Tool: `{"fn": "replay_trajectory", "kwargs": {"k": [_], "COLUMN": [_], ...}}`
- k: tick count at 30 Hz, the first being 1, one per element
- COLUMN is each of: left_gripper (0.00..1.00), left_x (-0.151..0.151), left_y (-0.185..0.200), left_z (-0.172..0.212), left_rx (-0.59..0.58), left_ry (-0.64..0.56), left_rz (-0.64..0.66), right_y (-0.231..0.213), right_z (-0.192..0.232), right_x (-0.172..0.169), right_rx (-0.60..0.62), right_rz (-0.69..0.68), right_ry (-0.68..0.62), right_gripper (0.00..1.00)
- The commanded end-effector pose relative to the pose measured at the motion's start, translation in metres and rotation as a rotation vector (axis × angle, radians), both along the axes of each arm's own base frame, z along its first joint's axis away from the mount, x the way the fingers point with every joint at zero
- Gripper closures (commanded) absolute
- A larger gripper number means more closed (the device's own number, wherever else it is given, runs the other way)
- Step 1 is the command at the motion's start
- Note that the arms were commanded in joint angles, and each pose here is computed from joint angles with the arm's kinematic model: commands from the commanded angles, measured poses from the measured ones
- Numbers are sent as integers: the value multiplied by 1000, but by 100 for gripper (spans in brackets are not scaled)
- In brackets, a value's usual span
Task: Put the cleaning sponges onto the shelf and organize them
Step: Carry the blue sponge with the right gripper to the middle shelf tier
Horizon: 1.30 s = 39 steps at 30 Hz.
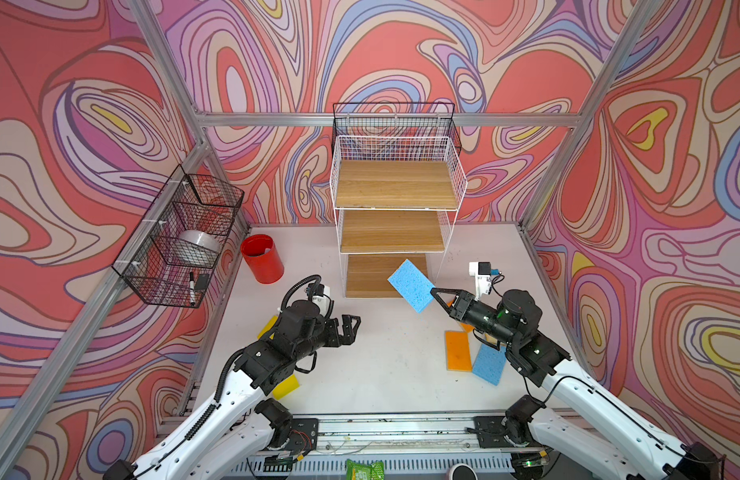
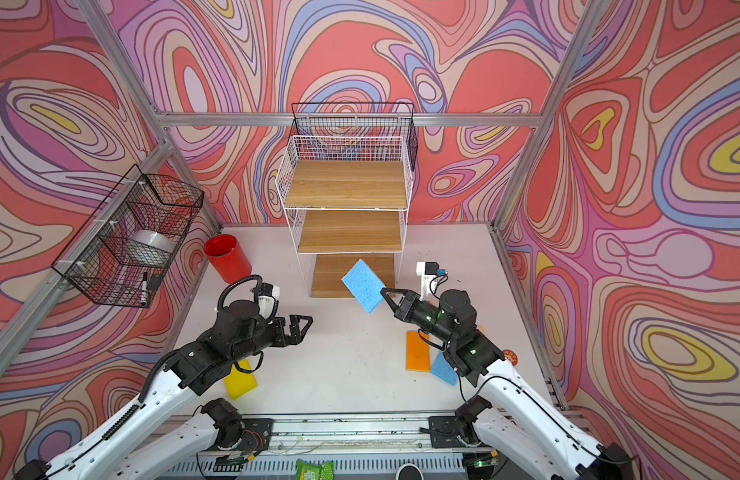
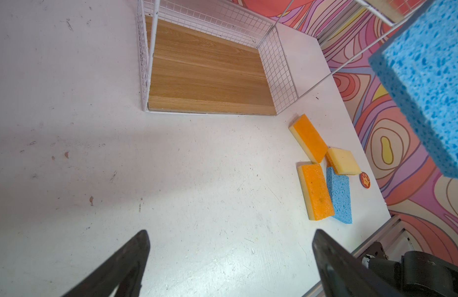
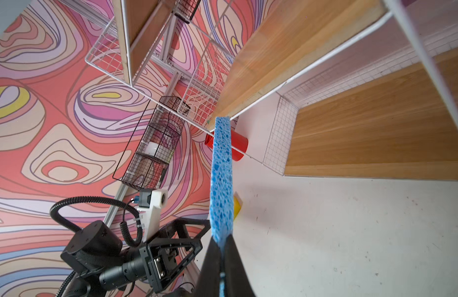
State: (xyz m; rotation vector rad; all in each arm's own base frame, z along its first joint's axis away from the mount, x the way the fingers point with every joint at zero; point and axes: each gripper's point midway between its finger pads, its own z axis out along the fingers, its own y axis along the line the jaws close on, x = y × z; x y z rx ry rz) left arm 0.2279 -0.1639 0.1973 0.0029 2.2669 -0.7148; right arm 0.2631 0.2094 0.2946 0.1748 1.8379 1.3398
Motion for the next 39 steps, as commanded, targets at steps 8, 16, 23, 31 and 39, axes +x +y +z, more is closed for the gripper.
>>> {"fn": "replay_trajectory", "kwargs": {"k": [8,16,23,31,39], "left_gripper": [0,0,0,0,0], "left_x": [-9,-12,-15,-19,-20], "left_y": [14,23,24,25,24], "left_z": [-14,-12,-15,-17,-18], "left_rx": [50,59,40,33,23], "left_ry": [18,-14,-15,-12,-13], "left_rz": [27,46,50,46,43], "right_y": [16,46,83,103,122], "right_z": [47,56,56,58,55], "right_x": [29,46,71,94,115], "right_rx": [114,162,176,175,125], "right_rz": [-208,-303,-307,-365,-384], "right_ry": [-144,-218,-213,-232,-210], "right_gripper": [100,100,100,100,100]}}
